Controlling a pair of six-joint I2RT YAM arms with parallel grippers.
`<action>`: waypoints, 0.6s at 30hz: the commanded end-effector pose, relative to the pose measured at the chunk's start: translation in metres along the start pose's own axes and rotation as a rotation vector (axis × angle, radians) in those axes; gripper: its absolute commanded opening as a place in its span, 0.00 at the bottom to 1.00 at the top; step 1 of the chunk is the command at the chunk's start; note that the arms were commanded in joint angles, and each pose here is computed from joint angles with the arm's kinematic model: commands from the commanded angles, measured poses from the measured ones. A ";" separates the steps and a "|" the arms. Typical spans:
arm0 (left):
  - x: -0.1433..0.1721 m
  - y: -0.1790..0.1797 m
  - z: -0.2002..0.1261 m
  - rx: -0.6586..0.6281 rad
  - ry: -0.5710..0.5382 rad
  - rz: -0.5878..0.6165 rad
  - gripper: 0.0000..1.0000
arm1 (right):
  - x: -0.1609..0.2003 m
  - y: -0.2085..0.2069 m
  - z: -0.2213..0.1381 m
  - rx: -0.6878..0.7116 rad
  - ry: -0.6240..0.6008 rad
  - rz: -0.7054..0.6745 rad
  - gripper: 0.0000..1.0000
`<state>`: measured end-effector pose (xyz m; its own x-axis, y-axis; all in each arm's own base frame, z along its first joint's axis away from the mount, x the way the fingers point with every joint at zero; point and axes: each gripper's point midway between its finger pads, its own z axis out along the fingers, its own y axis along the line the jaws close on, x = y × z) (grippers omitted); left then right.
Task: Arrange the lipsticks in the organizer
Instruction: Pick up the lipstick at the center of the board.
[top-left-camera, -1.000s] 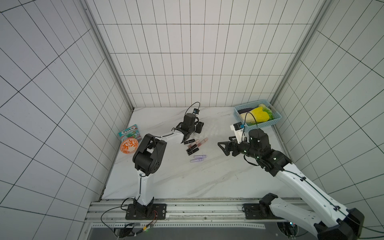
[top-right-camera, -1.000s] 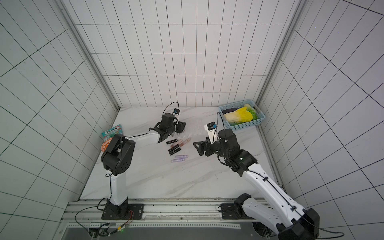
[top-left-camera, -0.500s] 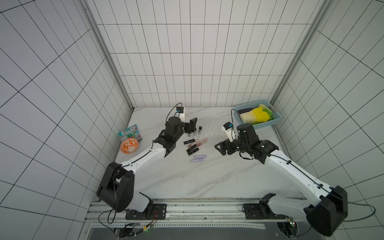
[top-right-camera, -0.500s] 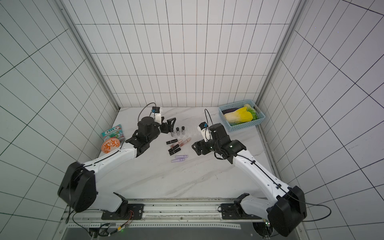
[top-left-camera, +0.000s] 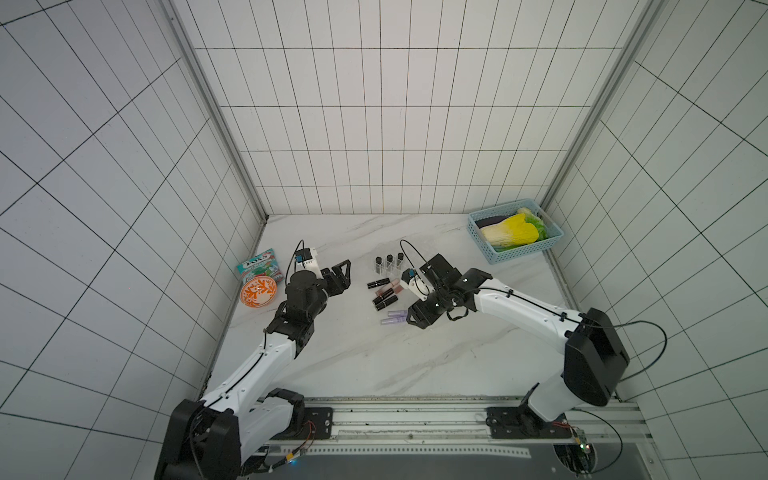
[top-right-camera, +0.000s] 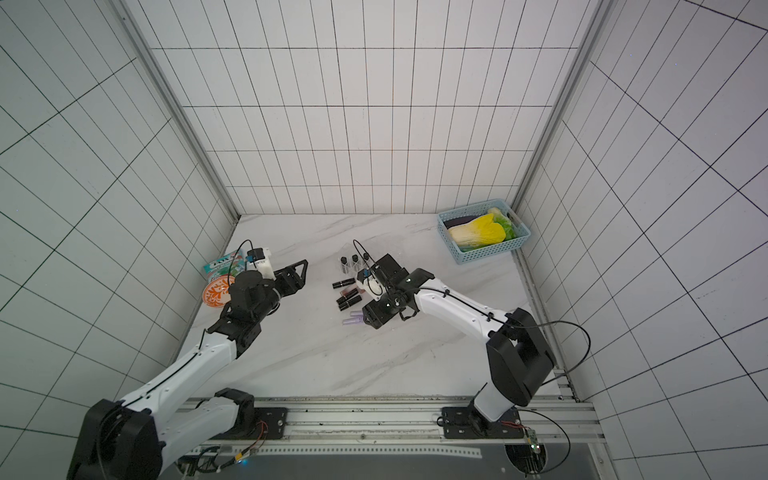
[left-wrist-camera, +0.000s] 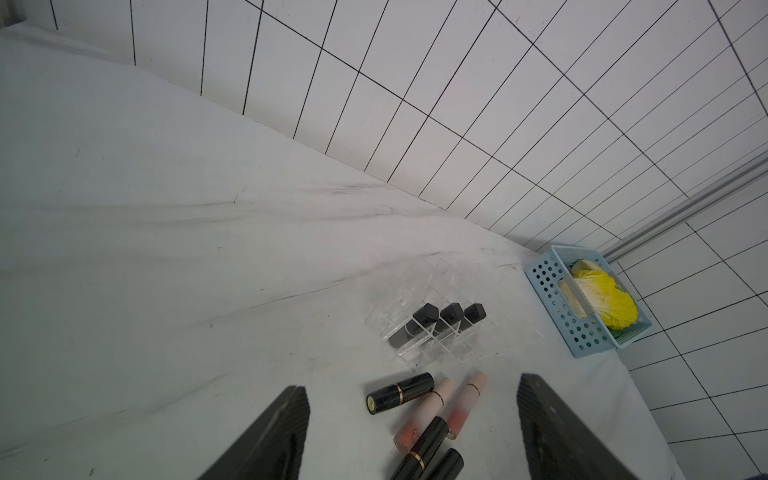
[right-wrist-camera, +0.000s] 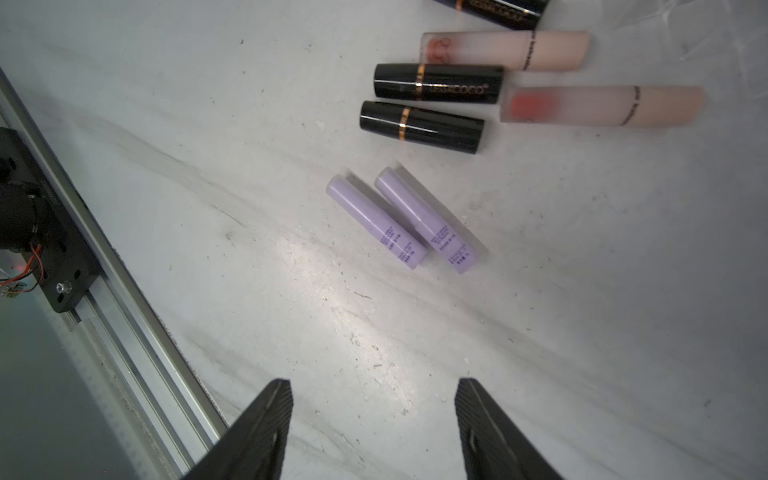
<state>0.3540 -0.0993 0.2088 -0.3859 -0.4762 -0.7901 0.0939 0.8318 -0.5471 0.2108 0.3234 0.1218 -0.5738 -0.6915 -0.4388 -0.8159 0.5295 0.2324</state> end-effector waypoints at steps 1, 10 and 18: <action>-0.013 -0.011 -0.002 0.036 -0.017 -0.011 0.77 | -0.014 0.014 0.005 -0.021 -0.001 -0.059 0.66; -0.007 0.001 0.008 0.038 0.027 -0.051 0.77 | -0.020 0.016 0.047 -0.008 0.090 -0.140 0.68; -0.009 0.000 0.007 0.048 0.030 -0.053 0.77 | -0.019 0.003 0.073 0.033 0.145 -0.164 0.67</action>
<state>0.3603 -0.0947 0.1982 -0.4370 -0.5042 -0.7448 0.0853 0.8011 -0.5924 0.2195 0.3687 0.0661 -0.4712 -0.8135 -0.3408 -0.8820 0.4366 0.1772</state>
